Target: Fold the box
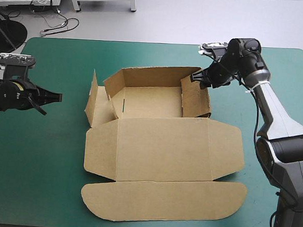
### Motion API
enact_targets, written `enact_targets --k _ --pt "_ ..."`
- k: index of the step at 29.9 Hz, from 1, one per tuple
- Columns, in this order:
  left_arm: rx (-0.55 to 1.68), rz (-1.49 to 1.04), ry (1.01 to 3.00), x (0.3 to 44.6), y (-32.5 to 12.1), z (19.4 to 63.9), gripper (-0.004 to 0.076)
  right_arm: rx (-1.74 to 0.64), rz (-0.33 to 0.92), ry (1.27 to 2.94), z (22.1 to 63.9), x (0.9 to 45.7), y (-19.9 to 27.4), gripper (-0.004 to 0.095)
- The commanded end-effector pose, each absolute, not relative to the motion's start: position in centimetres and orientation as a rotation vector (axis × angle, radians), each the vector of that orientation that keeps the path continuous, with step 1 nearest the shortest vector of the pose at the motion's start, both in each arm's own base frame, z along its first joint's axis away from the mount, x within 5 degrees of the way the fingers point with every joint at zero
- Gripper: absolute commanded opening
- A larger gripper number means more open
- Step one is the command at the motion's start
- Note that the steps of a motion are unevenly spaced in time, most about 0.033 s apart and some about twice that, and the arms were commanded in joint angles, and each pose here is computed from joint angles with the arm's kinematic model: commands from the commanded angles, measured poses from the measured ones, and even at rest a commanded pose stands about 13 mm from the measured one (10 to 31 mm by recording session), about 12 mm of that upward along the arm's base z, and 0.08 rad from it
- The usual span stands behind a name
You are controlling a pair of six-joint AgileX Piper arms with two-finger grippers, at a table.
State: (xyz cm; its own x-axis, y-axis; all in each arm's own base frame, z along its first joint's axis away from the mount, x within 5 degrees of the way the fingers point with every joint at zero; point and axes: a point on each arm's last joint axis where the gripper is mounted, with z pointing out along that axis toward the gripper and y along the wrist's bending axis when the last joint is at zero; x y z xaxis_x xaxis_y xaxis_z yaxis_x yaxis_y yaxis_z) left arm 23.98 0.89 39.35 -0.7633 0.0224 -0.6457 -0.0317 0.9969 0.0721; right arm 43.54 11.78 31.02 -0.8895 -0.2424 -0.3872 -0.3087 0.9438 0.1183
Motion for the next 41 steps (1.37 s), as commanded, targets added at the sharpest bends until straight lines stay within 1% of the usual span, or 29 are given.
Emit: enact_targets --k 1,3,5,8,10,13,17,20,25,29,32,35,38,41 --pt "-0.012 0.093 2.341 23.5 0.8 41.1 -0.0003 -0.377 0.274 2.673 33.0 43.2 11.6 0.0426" --pt "-0.012 0.093 2.345 23.5 0.8 41.1 -0.0003 -0.359 0.320 2.687 32.5 43.3 11.9 0.0415" --pt "-0.010 0.104 2.345 23.5 0.9 41.1 -0.0003 -0.350 0.397 2.701 31.8 43.6 12.5 0.0404" --pt "-0.006 0.117 2.345 23.5 1.0 41.1 -0.0003 -0.353 0.502 2.719 30.8 43.9 13.2 0.0343" --pt "0.007 0.120 2.347 23.5 1.0 41.1 -0.0003 -0.349 0.546 2.733 30.0 44.2 13.5 0.0226" --pt "0.017 0.116 2.358 23.7 0.9 40.9 -0.0003 -0.354 0.547 2.741 29.5 44.3 13.6 -0.0022" --pt "0.019 0.116 2.409 24.7 0.9 39.9 -0.0003 -0.359 0.537 2.738 29.6 44.3 13.5 -0.0015" --pt "0.024 0.119 2.423 25.6 1.0 39.3 -0.0003 -0.350 0.581 2.712 30.8 43.8 13.7 -0.0015" --pt "0.029 0.158 2.387 26.8 1.5 38.9 -0.0003 -0.397 0.573 2.615 34.7 42.1 13.3 -0.0015" --pt "-0.079 0.117 2.372 27.3 3.6 38.6 -0.0002 -0.410 0.507 2.523 38.6 40.0 12.2 -0.0015" --pt "-0.181 0.013 2.357 27.4 5.6 38.4 -0.0002 -0.389 0.496 2.448 41.7 38.2 11.0 -0.0015" --pt "-0.238 -0.133 2.319 27.4 7.2 38.3 -0.0002 -0.354 0.492 2.381 44.4 36.5 9.5 -0.0015" --pt "-0.292 -0.322 2.242 27.5 8.5 38.5 -0.0002 -0.306 0.523 2.316 46.7 34.7 8.0 -0.0015" --pt "-0.291 -0.512 2.169 27.9 9.0 38.6 -0.0003 -0.262 0.577 2.250 48.8 33.0 6.7 -0.0015"
